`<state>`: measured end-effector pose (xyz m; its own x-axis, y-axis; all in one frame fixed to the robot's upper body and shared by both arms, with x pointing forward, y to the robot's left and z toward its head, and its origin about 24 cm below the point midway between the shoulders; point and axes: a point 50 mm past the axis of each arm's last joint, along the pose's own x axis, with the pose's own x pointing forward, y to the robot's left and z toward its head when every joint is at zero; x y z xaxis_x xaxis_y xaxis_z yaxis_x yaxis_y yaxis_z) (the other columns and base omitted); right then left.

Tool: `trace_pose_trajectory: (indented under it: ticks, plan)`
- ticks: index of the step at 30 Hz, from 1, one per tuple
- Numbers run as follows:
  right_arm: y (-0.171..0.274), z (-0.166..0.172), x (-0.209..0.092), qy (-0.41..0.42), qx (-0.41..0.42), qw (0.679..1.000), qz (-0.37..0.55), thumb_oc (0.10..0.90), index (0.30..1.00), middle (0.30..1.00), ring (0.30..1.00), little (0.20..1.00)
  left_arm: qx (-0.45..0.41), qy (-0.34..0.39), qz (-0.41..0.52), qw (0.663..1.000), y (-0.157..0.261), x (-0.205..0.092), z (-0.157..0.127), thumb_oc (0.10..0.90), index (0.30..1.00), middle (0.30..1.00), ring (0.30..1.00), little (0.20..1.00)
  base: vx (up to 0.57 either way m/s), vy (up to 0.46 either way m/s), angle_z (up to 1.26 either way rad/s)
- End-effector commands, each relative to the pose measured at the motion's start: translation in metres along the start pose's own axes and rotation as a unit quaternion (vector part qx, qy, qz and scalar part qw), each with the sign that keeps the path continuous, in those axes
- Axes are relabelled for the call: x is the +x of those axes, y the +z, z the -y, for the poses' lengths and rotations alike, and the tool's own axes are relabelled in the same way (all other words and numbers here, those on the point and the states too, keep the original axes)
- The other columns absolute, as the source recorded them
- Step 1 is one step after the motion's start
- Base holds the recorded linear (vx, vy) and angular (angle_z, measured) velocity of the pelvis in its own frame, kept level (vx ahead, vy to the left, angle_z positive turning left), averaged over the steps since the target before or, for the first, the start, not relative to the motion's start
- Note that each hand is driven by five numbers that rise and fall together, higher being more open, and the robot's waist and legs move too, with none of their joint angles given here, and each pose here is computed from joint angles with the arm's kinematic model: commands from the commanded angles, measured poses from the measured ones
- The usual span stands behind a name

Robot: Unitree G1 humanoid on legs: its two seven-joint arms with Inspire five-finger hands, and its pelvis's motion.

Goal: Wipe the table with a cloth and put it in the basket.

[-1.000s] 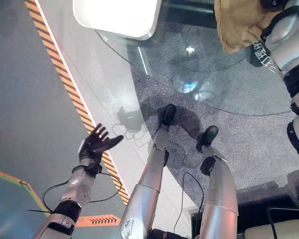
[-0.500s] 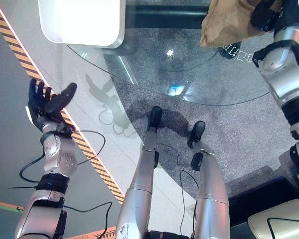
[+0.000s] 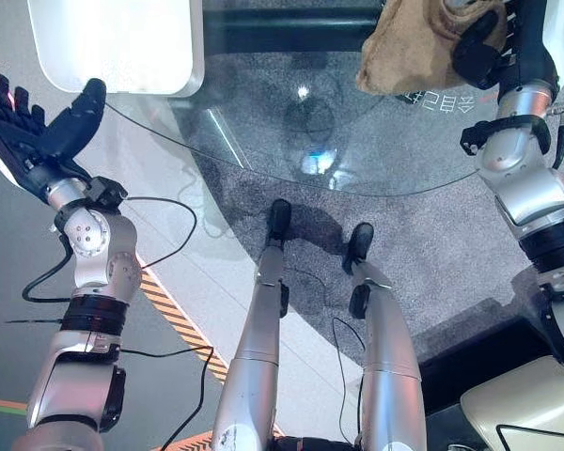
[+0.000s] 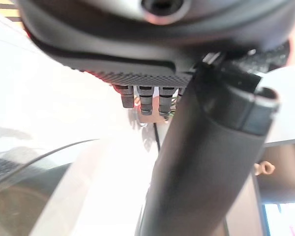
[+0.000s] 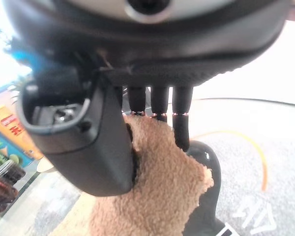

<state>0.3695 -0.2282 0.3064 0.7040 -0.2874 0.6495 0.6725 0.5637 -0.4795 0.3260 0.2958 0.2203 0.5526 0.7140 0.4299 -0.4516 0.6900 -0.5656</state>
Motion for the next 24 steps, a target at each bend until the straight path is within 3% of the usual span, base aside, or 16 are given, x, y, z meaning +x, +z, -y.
trace_pose_trajectory:
  ticks: [1,9,24]
  plan:
    - [0.031,0.033,0.009,-0.071,0.023,0.993,0.091,0.100,0.300,0.300,0.300,0.200,-0.021,0.008,0.151,0.988,0.059,0.021,-0.005,0.800,0.900,0.900,0.900,0.900,0.00,0.000,0.00]
    - [0.039,0.036,0.003,-0.072,0.035,0.989,0.123,0.100,0.300,0.300,0.300,0.200,-0.020,-0.054,0.189,0.980,0.073,0.013,0.014,0.800,0.900,0.900,0.900,0.900,0.00,0.000,0.00]
    - [0.094,0.048,-0.020,-0.053,0.136,0.959,0.243,0.100,0.300,0.300,0.300,0.200,-0.047,-0.320,0.135,0.936,0.065,-0.030,0.066,0.800,0.900,0.900,0.900,0.900,0.00,-0.002,-0.02]
